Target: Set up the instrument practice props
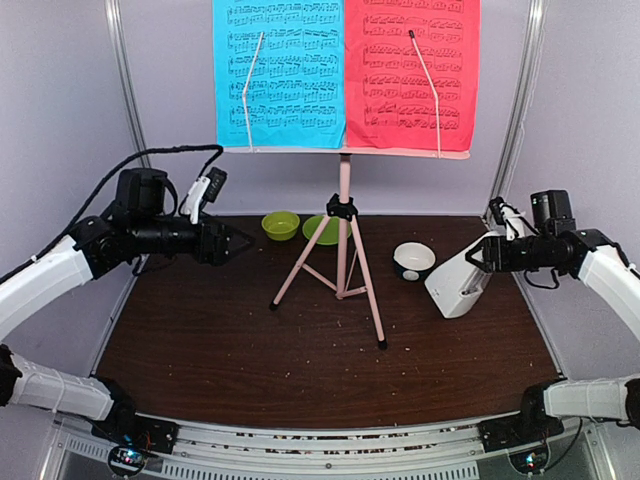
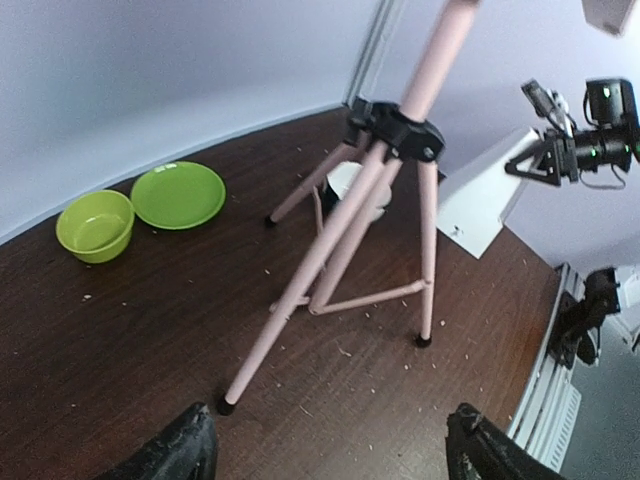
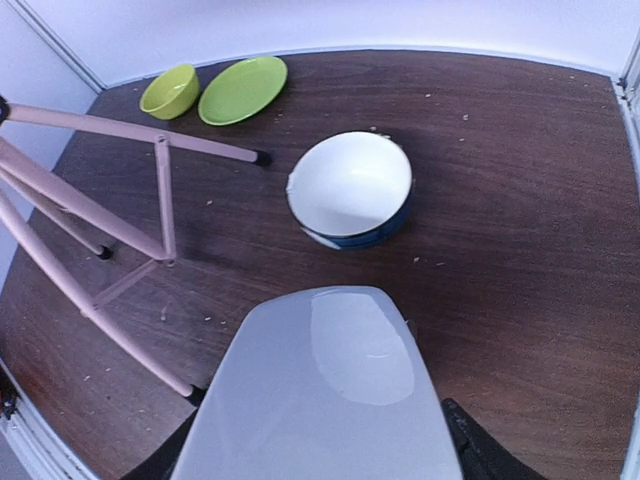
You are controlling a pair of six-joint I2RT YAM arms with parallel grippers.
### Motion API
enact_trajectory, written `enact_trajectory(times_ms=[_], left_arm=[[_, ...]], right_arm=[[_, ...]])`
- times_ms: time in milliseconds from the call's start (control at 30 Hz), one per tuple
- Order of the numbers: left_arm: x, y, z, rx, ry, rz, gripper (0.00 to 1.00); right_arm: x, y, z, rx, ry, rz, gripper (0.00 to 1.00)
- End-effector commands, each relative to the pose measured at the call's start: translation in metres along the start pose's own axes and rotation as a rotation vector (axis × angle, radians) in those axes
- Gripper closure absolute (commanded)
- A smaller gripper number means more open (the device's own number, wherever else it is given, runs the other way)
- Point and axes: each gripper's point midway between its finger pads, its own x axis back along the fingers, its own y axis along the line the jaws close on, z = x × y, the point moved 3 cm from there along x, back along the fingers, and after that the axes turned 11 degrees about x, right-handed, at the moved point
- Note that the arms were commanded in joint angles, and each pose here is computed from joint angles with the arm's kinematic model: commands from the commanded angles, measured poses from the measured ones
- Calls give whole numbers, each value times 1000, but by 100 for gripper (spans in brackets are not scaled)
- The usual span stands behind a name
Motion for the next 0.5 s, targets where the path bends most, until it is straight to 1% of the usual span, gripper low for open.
enact_trajectory(times_ms=[0,200,300,400,467], left_arm=[[-12,-16,26,-100,-2,28,21],[-19,-32,80,-168,35,91,22],[-19,-39,103,-190,47,126,22],[-24,-48,126,-223,81,153,18],[-29,-53,138,-237,110,163,14]], right_arm=[[18,44,-11,-90,-116,-180,79],[30,98,12,-85,-113,-340,86],[36,116,20,-86,-124,-396,89],[39,131,25,-102,-134,-452,93],[38,142,24,-101,-149,-484,95]])
